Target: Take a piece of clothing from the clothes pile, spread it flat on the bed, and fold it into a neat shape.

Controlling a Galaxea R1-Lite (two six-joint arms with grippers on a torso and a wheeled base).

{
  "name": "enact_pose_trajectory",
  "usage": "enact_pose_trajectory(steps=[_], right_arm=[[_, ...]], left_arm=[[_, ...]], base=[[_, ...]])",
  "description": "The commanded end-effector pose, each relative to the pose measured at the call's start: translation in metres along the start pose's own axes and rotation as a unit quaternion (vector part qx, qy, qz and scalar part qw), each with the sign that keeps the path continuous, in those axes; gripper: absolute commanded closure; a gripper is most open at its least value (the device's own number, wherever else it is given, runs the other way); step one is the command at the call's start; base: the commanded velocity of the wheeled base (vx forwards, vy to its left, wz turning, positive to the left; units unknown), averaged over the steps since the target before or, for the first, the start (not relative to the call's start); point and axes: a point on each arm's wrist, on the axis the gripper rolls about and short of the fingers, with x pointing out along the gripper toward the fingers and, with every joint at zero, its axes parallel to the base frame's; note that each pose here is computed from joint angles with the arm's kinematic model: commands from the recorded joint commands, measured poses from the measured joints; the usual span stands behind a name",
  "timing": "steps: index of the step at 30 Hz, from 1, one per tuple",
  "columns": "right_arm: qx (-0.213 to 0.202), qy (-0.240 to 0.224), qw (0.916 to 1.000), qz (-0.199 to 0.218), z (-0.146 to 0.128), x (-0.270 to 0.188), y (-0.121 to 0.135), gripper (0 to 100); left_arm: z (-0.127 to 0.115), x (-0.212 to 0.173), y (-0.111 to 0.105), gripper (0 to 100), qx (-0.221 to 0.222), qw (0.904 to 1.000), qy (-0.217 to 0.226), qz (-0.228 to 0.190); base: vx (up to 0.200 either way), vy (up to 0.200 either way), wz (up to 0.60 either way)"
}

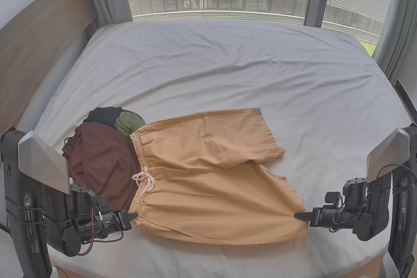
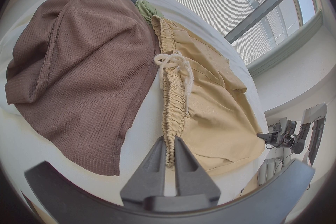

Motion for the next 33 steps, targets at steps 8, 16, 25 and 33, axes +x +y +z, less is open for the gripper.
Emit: enact_pose_trajectory(steps=[8, 16, 25, 33], right_arm=[[-0.011, -0.005, 0.9999, 0.001, 0.002, 0.001, 0.000, 0], [-0.026, -0.038, 0.9988, 0.017, 0.020, 0.011, -0.003, 0], [0.013, -0.100, 0.9936, 0.051, 0.057, 0.045, -0.008, 0], [0.030, -0.109, 0.9915, 0.063, 0.066, 0.068, -0.017, 0]], left_arm=[[-0.003, -0.001, 0.000, 0, -0.002, 1.0000, 0.007, 0.001], [0.023, -0.012, -0.014, 0, 0.009, 0.9980, -0.057, -0.027], [0.040, 0.000, -0.024, 0, 0.009, 0.9943, -0.089, -0.058], [0.036, 0.003, -0.022, 0, 0.000, 0.9953, -0.081, -0.054]], base=[[0.000, 0.000, 0.00], [0.000, 0.000, 0.00], [0.000, 0.000, 0.00], [0.000, 0.000, 0.00]])
